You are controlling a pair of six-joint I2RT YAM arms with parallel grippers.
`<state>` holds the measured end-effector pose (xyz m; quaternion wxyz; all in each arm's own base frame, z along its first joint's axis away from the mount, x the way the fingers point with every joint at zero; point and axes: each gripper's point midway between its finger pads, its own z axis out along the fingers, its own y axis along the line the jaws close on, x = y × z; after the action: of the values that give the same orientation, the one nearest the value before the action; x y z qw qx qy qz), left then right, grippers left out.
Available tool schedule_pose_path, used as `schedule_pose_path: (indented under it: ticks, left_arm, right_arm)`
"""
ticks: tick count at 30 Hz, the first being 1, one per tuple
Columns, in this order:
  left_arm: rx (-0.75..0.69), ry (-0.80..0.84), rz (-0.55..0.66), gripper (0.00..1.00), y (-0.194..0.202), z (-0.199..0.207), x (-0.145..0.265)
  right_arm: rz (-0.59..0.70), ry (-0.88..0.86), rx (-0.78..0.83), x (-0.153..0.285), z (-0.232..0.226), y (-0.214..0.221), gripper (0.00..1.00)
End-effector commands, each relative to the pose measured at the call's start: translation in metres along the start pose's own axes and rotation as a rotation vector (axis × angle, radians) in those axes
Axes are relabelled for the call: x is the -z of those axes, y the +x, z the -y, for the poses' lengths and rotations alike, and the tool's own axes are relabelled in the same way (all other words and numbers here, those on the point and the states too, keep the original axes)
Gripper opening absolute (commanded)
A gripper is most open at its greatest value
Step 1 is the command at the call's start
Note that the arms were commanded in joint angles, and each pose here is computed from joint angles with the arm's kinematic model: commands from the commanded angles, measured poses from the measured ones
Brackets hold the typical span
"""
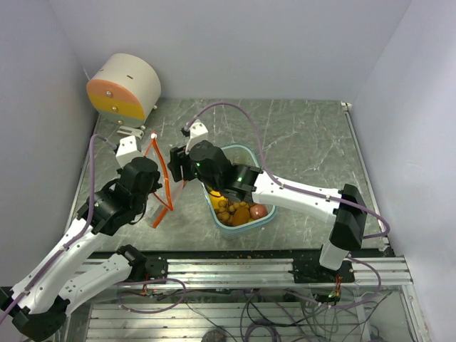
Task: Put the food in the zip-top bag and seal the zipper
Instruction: Open the zipper of the food storage bag at the center of the board.
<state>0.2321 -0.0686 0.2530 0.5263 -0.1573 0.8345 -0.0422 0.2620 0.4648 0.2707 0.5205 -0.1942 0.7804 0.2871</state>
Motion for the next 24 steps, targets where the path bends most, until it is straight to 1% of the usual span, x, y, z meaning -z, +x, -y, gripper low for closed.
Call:
schedule_pose_path:
  ticks: [1, 5, 6, 9, 10, 16, 20, 24]
  left_arm:
    - [0.022, -0.002, 0.009, 0.07, 0.001, 0.003, -0.004]
    - [0.031, 0.016, 0.003, 0.07, 0.000, 0.008, -0.004]
    - [0.035, 0.020, 0.002, 0.07, -0.001, 0.009, -0.003]
    - [0.044, 0.033, 0.001, 0.07, -0.001, 0.010, -0.001]
    - [0.049, 0.039, 0.001, 0.07, -0.002, 0.011, -0.001]
    - [0.063, 0.059, -0.007, 0.07, 0.001, 0.012, 0.001]
    - [0.076, 0.078, -0.010, 0.07, 0.003, 0.014, 0.002]
    - [0.089, 0.096, -0.012, 0.07, 0.005, 0.017, 0.002]
  right_arm:
    - [-0.009, -0.048, 0.022, 0.002, -0.010, 0.002, 0.58]
    - [-0.031, -0.048, 0.032, -0.008, -0.014, 0.010, 0.56]
    - [-0.037, -0.043, 0.034, -0.011, -0.013, 0.013, 0.54]
    - [-0.047, -0.032, 0.037, -0.019, -0.013, 0.019, 0.41]
    - [-0.049, -0.032, 0.037, -0.021, -0.015, 0.020, 0.40]
    - [-0.052, -0.054, 0.027, -0.031, -0.022, 0.024, 0.40]
    - [-0.053, -0.041, 0.027, -0.035, -0.020, 0.027, 0.47]
    - [-0.056, -0.052, 0.019, -0.040, -0.024, 0.030, 0.51]
